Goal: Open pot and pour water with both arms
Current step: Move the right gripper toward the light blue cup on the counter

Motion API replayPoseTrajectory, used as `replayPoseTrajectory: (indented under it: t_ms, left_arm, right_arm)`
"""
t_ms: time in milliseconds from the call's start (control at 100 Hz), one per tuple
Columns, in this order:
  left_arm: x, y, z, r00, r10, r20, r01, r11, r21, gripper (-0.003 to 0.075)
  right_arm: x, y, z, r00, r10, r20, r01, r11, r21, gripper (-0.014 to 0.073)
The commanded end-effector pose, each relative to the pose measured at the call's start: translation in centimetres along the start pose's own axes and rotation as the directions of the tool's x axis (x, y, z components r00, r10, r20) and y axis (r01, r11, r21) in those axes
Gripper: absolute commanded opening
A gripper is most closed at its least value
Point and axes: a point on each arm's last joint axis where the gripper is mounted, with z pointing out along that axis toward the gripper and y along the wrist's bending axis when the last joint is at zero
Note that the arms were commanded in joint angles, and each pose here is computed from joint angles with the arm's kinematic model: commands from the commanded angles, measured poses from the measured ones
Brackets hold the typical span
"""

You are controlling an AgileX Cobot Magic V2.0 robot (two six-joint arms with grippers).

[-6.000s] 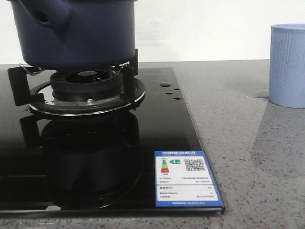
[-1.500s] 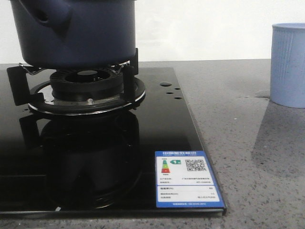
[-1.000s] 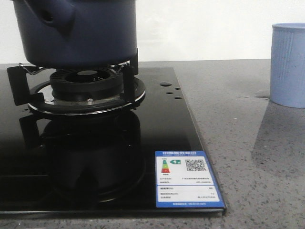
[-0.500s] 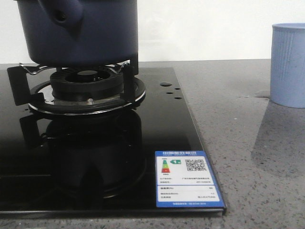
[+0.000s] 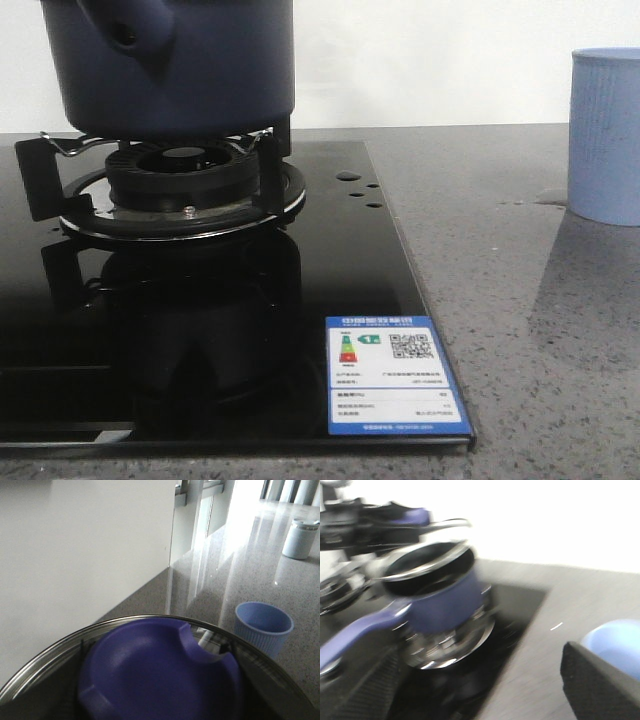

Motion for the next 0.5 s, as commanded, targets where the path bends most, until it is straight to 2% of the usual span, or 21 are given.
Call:
replayPoseTrajectory:
  t_ms: [0,80,250,350,490]
  left_arm:
    - [-5.2,-2.8,-1.8,0.984,0.06,0.167,-0.065,0.998,0.027,0.0208]
    - [-6.5,-4.0,-2.9,0.982,0.083,0.172,-0.084,0.996,-0.004,0.0211]
    - [-8.2,-6.5,-5.0,0.981,0.142,0.129,-0.135,0.989,-0.059,0.0211]
    - [-9.1,-8.0,-6.1,0.977,0.164,0.138,-0.156,0.986,-0.063,0.0211]
    - [-10.2,-9.8,-7.4,0.966,0.204,0.161,-0.195,0.978,-0.07,0.0211]
  right_arm:
    - [-1.7,-0.8,-0.3,0.989,-0.11,0.1,0.098,0.988,0.116,0.0592]
    - [-1.6,-1.6,-0.3,0.972,-0.229,0.049,0.215,0.955,0.204,0.0592]
    - [0.5,-3.2,0.6,0.962,-0.271,-0.034,0.269,0.915,0.299,0.0592]
    - [2.7,-4.1,1.8,0.969,-0.247,-0.032,0.244,0.919,0.311,0.0592]
    - [5.1,-5.1,3.0,0.985,-0.148,0.086,0.111,0.933,0.341,0.0594]
